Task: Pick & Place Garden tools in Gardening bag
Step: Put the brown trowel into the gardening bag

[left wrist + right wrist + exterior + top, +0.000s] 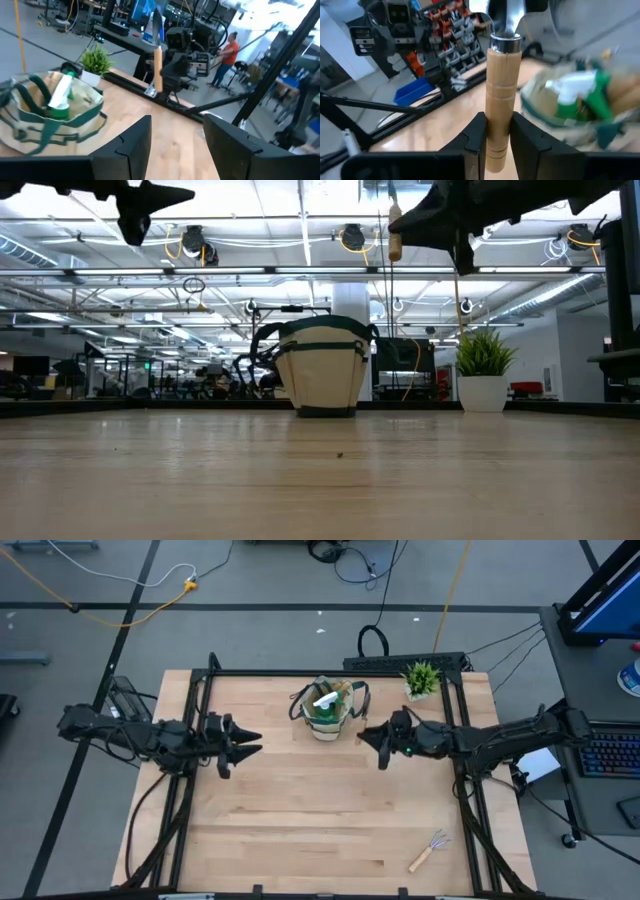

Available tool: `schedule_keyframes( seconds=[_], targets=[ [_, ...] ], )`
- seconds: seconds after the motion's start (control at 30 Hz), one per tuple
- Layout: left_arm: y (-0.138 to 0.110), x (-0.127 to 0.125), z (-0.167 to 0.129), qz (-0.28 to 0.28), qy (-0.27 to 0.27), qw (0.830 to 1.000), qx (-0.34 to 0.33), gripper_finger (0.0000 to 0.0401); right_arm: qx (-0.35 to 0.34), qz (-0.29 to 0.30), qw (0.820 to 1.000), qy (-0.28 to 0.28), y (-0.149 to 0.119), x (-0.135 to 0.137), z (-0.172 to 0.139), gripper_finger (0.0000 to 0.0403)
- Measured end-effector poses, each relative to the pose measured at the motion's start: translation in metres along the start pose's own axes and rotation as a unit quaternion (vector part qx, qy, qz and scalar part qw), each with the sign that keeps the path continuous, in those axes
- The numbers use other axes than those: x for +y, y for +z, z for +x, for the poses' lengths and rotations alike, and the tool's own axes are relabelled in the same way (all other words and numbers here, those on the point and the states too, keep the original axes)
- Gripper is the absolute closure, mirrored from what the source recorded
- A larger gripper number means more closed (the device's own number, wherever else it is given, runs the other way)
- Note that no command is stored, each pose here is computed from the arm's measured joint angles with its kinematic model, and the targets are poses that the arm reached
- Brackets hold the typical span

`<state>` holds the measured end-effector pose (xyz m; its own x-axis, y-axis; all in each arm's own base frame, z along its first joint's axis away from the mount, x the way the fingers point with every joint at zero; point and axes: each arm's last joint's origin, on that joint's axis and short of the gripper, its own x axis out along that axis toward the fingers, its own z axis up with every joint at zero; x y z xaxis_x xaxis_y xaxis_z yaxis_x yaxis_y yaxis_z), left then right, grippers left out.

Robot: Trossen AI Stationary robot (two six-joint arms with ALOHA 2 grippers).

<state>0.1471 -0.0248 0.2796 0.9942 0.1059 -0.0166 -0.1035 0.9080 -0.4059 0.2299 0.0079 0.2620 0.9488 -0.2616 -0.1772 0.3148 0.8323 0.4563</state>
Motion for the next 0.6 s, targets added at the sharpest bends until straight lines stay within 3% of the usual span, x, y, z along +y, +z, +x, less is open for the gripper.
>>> schedule_keyframes(
  seconds=[0.27, 0.6],
  targets=[
    [-0.003, -0.005, 0.016, -0.053, -0.007, 0.998, -0.014, 0.0217, -0.062, -0.152, 0.986, 0.002, 0.035, 0.006, -0.011, 0.0349],
    [-0.008, -0.006, 0.023, -0.064, -0.012, 0.998, 0.002, 0.0217, -0.091, -0.353, 0.931, -0.033, 0.09, 0.032, -0.018, 0.0349]
  ],
)
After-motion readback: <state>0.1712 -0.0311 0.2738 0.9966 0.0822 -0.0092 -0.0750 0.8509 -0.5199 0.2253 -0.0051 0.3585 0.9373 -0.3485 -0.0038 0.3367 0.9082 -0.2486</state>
